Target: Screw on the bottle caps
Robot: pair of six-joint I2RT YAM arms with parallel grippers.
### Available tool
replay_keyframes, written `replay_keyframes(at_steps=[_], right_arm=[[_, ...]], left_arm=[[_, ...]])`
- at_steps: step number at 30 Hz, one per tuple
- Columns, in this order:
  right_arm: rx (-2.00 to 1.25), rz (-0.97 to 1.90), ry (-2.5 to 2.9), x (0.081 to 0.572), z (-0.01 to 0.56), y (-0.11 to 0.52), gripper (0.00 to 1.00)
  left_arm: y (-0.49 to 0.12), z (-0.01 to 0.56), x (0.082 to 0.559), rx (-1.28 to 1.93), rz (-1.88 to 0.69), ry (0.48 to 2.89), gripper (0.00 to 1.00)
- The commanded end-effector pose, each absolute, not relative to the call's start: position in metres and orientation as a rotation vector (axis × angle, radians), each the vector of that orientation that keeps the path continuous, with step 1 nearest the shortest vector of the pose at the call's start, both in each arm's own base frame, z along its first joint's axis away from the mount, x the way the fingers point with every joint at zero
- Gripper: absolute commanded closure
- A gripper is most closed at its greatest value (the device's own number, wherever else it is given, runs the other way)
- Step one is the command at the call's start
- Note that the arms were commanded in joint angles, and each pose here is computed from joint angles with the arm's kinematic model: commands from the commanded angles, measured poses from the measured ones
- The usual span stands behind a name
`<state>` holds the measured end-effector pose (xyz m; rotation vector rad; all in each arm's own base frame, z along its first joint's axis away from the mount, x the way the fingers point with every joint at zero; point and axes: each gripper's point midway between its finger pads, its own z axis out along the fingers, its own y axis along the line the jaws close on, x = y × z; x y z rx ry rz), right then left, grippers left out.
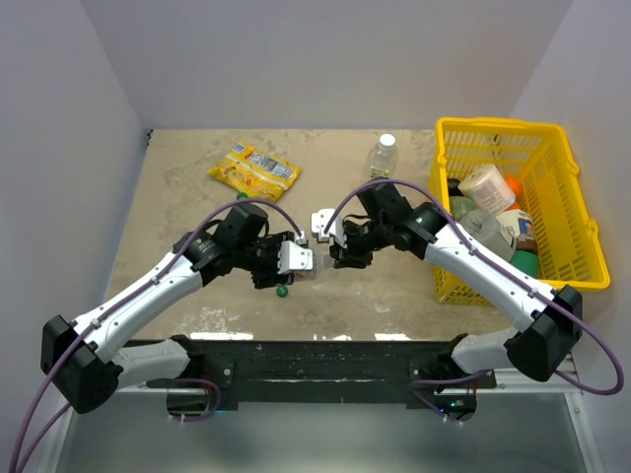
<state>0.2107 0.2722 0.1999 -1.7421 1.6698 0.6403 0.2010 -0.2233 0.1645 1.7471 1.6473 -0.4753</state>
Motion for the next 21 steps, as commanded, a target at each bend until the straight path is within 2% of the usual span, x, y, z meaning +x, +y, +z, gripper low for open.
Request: replay_keyframes(at_steps=[1, 8, 21], right_arm=[[-1.765, 0.625, 1.608, 0.211, 0.216, 0.278, 0.74], [-1.807, 0.613, 1.574, 0.204, 0.221, 0.275, 0.73], [-1.677, 0.643, 1.611, 0.213, 0.24, 0.286, 0.73]], left_arm=[[-0.223, 0.169, 0.215, 1.727, -0.379, 1.629, 1.0], [-0.214, 0.153, 0.218, 1.73, -0.329, 1.689, 1.0], [-0.21, 0.14, 0.215, 1.821, -0.252, 1.664, 1.0]])
